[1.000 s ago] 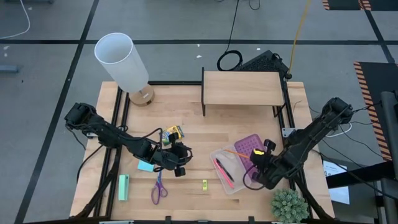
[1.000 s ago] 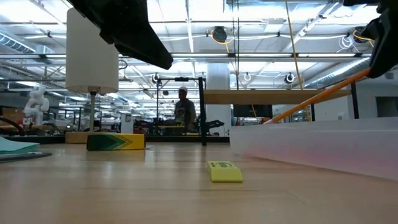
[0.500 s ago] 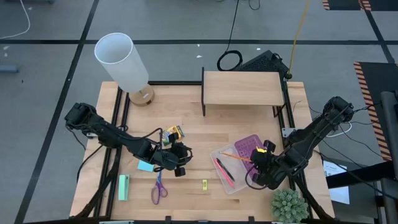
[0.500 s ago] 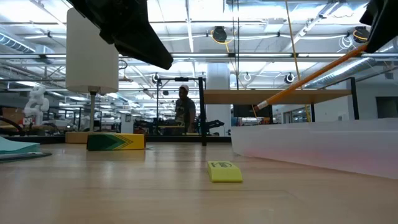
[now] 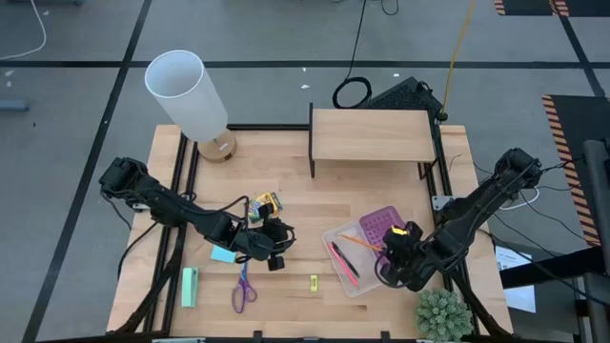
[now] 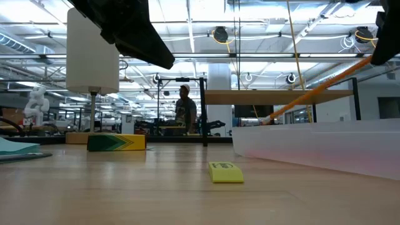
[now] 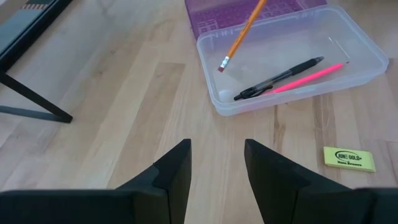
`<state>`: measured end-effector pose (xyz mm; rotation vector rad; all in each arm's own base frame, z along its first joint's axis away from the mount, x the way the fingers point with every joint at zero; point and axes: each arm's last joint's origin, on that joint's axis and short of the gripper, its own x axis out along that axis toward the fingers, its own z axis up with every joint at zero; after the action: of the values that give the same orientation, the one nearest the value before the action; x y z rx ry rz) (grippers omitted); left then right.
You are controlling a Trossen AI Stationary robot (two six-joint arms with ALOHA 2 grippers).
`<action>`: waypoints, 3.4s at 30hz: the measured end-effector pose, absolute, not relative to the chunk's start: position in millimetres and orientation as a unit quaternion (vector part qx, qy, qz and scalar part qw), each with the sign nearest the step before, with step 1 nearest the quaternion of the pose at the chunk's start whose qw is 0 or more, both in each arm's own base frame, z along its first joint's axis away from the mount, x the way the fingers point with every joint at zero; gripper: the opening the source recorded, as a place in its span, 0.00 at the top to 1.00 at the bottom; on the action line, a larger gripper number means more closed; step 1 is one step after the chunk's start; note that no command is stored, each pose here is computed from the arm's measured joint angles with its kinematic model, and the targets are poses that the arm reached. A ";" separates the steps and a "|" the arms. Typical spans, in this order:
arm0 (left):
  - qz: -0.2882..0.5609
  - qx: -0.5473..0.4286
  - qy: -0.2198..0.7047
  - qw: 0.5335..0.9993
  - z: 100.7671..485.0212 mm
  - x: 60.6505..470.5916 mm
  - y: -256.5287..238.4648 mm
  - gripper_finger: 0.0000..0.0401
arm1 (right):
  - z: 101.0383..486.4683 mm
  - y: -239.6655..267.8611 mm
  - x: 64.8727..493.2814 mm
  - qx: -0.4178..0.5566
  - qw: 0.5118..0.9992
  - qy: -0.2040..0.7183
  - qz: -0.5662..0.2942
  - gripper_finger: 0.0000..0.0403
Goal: Pack school essentials
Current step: Put the orange pencil into the purple supply box, then put the purple scissors into the purple supply box
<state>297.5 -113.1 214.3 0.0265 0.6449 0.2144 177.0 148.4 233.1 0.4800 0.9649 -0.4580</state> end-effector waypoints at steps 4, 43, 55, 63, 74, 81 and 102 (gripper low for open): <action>0.105 0.013 0.317 0.943 214.2 297.4 -113.5 0.62 | 226.4 148.4 176.4 0.244 0.827 0.458 -0.218 0.95; 0.129 0.020 0.330 0.935 211.3 295.3 -109.2 0.62 | 212.9 140.4 175.1 0.173 0.909 0.352 -0.144 0.72; 0.177 -0.040 0.378 0.908 199.6 281.7 -108.8 0.62 | 235.9 129.4 170.0 0.044 0.949 0.283 -0.130 0.72; 0.149 -0.073 0.419 0.893 175.9 257.6 -127.5 0.62 | 234.9 129.9 170.4 0.042 0.949 0.285 -0.129 0.72; -0.071 0.006 0.488 0.870 172.1 218.6 -185.8 0.62 | 234.8 130.1 170.4 0.040 0.949 0.287 -0.126 0.72; -0.205 0.046 0.496 0.843 171.6 190.6 -220.2 0.62 | 234.9 130.2 170.5 0.044 0.949 0.286 -0.127 0.72; -0.321 0.214 0.470 0.794 152.6 181.4 -241.5 0.62 | 238.3 133.0 173.4 0.047 0.955 0.271 -0.115 0.72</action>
<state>181.4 -241.5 152.6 0.4592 1.0113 -0.6895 173.4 133.0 238.3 0.0948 0.5503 -0.2333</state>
